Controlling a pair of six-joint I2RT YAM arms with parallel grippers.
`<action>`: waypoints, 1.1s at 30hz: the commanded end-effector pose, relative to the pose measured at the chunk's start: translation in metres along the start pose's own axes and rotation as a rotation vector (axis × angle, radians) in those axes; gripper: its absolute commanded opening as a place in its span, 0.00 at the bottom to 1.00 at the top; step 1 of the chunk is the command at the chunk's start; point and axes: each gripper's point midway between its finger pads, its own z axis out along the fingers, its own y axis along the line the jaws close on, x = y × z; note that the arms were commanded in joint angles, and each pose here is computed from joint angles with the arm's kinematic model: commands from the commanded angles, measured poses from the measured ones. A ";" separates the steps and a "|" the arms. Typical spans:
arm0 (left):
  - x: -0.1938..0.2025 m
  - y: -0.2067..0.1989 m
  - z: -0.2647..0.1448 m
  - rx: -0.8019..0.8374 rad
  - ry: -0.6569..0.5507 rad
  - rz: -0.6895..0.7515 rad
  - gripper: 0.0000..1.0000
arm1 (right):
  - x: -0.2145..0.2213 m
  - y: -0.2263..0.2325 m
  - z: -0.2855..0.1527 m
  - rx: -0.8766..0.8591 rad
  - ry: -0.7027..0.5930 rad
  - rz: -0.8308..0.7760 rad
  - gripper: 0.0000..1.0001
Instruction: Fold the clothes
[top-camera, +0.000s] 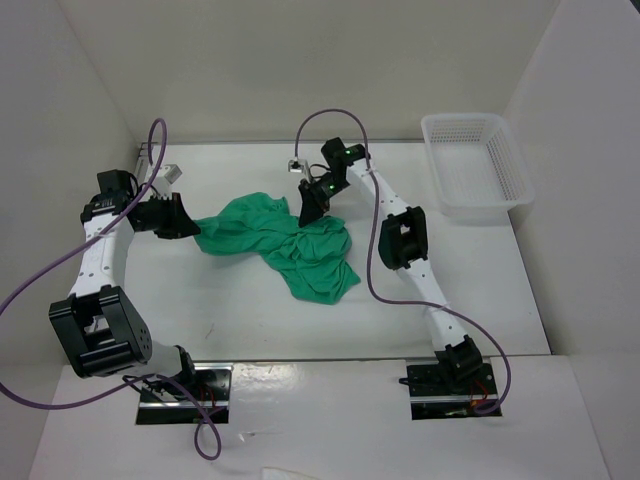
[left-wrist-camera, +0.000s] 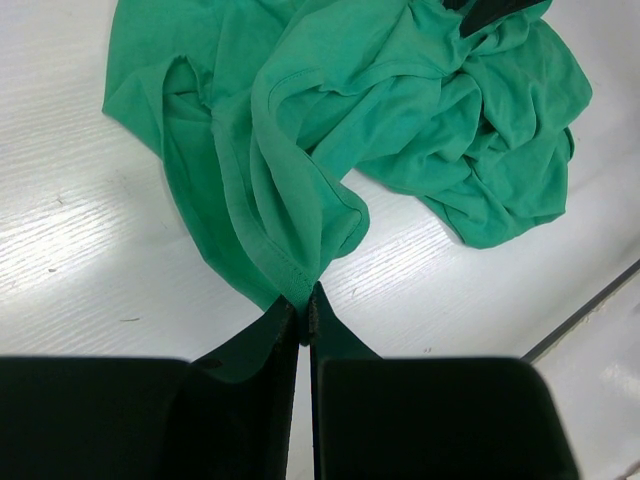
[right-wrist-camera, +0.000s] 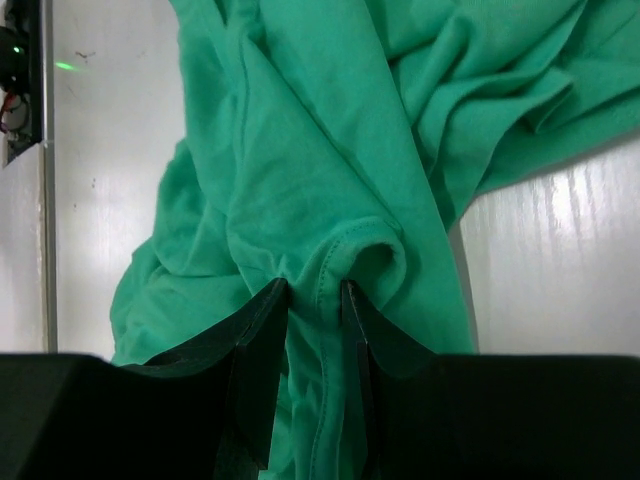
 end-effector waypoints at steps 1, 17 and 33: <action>0.000 -0.004 0.002 0.033 -0.007 0.017 0.12 | -0.002 0.009 -0.008 0.010 0.018 -0.019 0.36; -0.001 -0.005 0.002 0.042 -0.010 0.017 0.12 | -0.005 0.016 -0.014 -0.017 -0.004 -0.022 0.28; 0.001 -0.019 0.001 0.076 -0.001 0.041 0.12 | -0.122 0.071 -0.091 0.173 -0.206 -0.190 0.09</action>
